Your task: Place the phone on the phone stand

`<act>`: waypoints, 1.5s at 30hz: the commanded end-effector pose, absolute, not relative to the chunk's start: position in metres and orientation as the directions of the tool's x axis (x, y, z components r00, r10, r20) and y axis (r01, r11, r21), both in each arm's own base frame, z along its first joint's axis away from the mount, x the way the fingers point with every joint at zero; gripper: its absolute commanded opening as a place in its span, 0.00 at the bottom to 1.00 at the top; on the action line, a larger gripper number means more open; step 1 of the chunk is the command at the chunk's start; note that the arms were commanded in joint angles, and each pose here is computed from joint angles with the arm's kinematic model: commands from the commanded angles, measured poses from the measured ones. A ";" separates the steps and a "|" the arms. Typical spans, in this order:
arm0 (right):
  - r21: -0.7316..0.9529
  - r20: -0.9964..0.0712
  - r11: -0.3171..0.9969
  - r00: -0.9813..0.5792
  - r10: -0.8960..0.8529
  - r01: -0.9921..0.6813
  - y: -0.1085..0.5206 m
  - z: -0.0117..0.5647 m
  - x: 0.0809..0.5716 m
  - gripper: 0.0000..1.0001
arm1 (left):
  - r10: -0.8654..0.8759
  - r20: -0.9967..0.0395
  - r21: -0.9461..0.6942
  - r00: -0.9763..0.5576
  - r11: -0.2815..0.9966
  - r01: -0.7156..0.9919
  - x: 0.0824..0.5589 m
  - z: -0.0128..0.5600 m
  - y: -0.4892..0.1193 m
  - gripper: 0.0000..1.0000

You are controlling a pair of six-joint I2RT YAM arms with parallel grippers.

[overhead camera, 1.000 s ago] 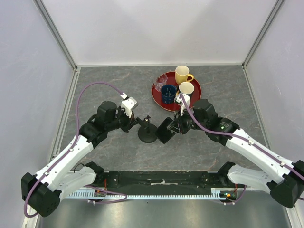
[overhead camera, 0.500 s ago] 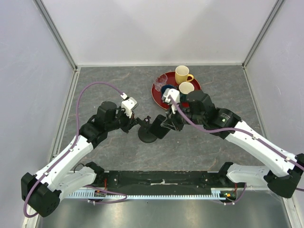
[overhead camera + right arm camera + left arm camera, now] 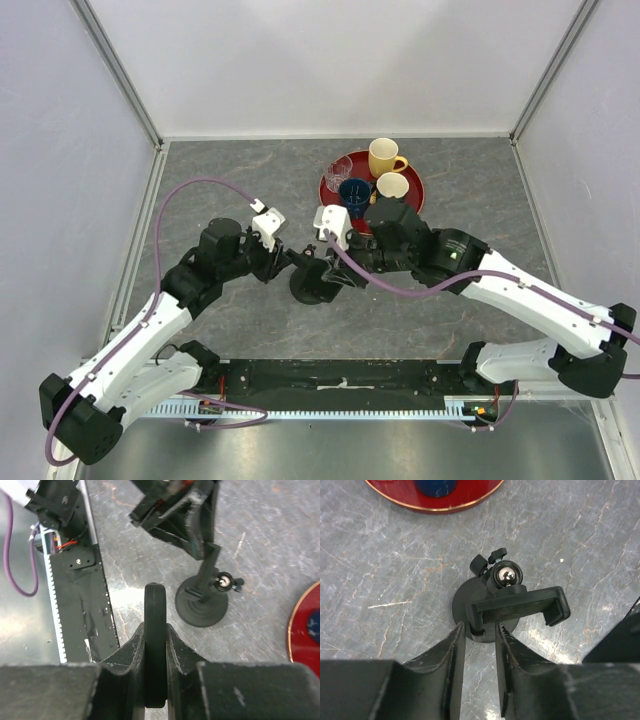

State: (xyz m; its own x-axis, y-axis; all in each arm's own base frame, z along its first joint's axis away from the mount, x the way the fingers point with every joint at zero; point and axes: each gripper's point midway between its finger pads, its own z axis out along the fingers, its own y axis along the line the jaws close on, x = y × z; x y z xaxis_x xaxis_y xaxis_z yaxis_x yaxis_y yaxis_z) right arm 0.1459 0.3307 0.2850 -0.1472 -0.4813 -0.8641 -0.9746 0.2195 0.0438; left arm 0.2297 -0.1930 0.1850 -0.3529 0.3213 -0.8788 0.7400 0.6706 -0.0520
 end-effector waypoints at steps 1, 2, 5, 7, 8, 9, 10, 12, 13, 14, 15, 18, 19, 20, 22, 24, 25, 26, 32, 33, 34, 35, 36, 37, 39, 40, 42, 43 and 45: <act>-0.004 -0.955 0.322 -0.092 -0.283 -0.947 0.316 0.359 0.153 0.00 | 0.264 -0.932 -0.011 -0.249 0.665 0.746 0.233 0.218 -0.196 0.39; 0.000 -0.957 0.322 -0.093 -0.274 -0.947 0.313 0.361 0.151 0.00 | 0.266 -0.930 -0.011 -0.252 0.667 0.745 0.233 0.217 -0.196 0.41; 0.016 -0.957 0.317 -0.106 -0.269 -0.948 0.309 0.360 0.146 0.00 | 0.268 -0.929 -0.008 -0.254 0.674 0.739 0.234 0.217 -0.194 0.45; 0.023 -0.953 0.318 -0.117 -0.279 -0.948 0.312 0.357 0.147 0.00 | 0.271 -0.927 -0.005 -0.258 0.681 0.732 0.234 0.216 -0.192 0.42; 0.027 -0.948 0.317 -0.125 -0.292 -0.948 0.312 0.355 0.147 0.00 | 0.272 -0.927 -0.003 -0.257 0.683 0.731 0.235 0.216 -0.192 0.38; 0.030 -0.948 0.314 -0.127 -0.292 -0.949 0.314 0.357 0.147 0.00 | 0.274 -0.927 -0.002 -0.257 0.681 0.732 0.235 0.215 -0.192 0.35; 0.035 -0.943 0.309 -0.134 -0.305 -0.950 0.318 0.353 0.148 0.00 | 0.278 -0.923 -0.004 -0.264 0.681 0.732 0.234 0.213 -0.192 0.34; 0.035 -0.941 0.300 -0.133 -0.312 -0.953 0.319 0.352 0.147 0.00 | 0.284 -0.921 -0.004 -0.268 0.681 0.733 0.234 0.212 -0.192 0.34; 0.038 -0.940 0.296 -0.134 -0.313 -0.955 0.320 0.352 0.147 0.00 | 0.285 -0.920 -0.002 -0.270 0.685 0.729 0.235 0.211 -0.191 0.34; 0.036 -0.943 0.292 -0.129 -0.306 -0.956 0.321 0.354 0.147 0.00 | 0.289 -0.918 -0.001 -0.272 0.685 0.728 0.236 0.210 -0.191 0.34; 0.035 -0.944 0.291 -0.127 -0.304 -0.956 0.322 0.354 0.147 0.00 | 0.291 -0.917 0.001 -0.274 0.686 0.728 0.236 0.209 -0.191 0.34; 0.041 -0.941 0.283 -0.132 -0.313 -0.958 0.327 0.349 0.148 0.00 | 0.300 -0.910 -0.005 -0.285 0.681 0.732 0.236 0.205 -0.192 0.34; 0.039 -0.942 0.282 -0.129 -0.311 -0.959 0.329 0.349 0.150 0.00 | 0.301 -0.909 -0.006 -0.288 0.680 0.733 0.237 0.204 -0.193 0.34; 0.035 -0.941 0.282 -0.127 -0.314 -0.959 0.331 0.347 0.151 0.00 | 0.308 -0.905 -0.007 -0.295 0.681 0.732 0.237 0.202 -0.193 0.35; 0.032 -0.941 0.280 -0.123 -0.314 -0.959 0.336 0.344 0.154 0.00 | 0.309 -0.904 -0.005 -0.296 0.684 0.729 0.238 0.202 -0.192 0.36; 0.028 -0.941 0.271 -0.117 -0.317 -0.962 0.342 0.340 0.155 0.00 | 0.312 -0.900 -0.010 -0.304 0.684 0.730 0.238 0.199 -0.193 0.38; 0.024 -0.944 0.269 -0.111 -0.310 -0.963 0.345 0.341 0.156 0.00 | 0.311 -0.900 -0.012 -0.305 0.683 0.730 0.238 0.199 -0.193 0.37; 0.017 -0.946 0.264 -0.101 -0.308 -0.965 0.347 0.342 0.157 0.00 | 0.310 -0.901 -0.012 -0.304 0.683 0.730 0.239 0.199 -0.193 0.35; -0.027 -0.946 0.208 -0.043 -0.322 -0.978 0.367 0.338 0.163 0.00 | 0.314 -0.906 -0.001 -0.285 0.672 0.741 0.239 0.200 -0.195 0.16; -0.051 -0.943 0.152 -0.003 -0.333 -0.987 0.372 0.334 0.160 0.00 | 0.312 -0.908 -0.004 -0.281 0.663 0.749 0.237 0.200 -0.196 0.14; -0.065 -0.943 0.122 0.021 -0.332 -0.990 0.375 0.334 0.158 0.00 | 0.312 -0.909 -0.004 -0.278 0.658 0.753 0.236 0.201 -0.197 0.12; -0.083 -0.944 0.098 0.047 -0.328 -0.992 0.378 0.336 0.157 0.00 | 0.315 -0.909 -0.003 -0.273 0.649 0.761 0.235 0.201 -0.198 0.09; -0.093 -0.940 0.076 0.062 -0.336 -0.993 0.383 0.332 0.157 0.00 | 0.314 -0.910 -0.005 -0.271 0.646 0.764 0.234 0.201 -0.198 0.07; -0.124 -0.937 0.032 0.106 -0.332 -0.992 0.386 0.333 0.154 0.00 | 0.315 -0.910 -0.005 -0.271 0.643 0.766 0.234 0.201 -0.199 0.06; -0.153 -0.933 -0.019 0.151 -0.326 -0.988 0.394 0.335 0.152 0.00 | 0.319 -0.907 -0.011 -0.273 0.632 0.775 0.232 0.199 -0.201 0.02; -0.189 -0.926 -0.069 0.201 -0.320 -0.980 0.396 0.334 0.149 0.00 | 0.322 -0.905 -0.015 -0.278 0.628 0.778 0.231 0.198 -0.201 0.02; -0.230 -0.911 -0.116 0.256 -0.324 -0.966 0.404 0.330 0.151 0.00 | 0.325 -0.902 -0.023 -0.284 0.620 0.784 0.230 0.197 -0.203 0.02; -0.245 -0.898 -0.133 0.277 -0.341 -0.960 0.404 0.324 0.153 0.00 | 0.326 -0.902 -0.026 -0.285 0.617 0.787 0.230 0.198 -0.203 0.02; -0.312 -0.861 -0.159 0.350 -0.370 -0.937 0.408 0.315 0.163 0.00 | 0.324 -0.902 -0.030 -0.284 0.611 0.791 0.229 0.199 -0.204 0.02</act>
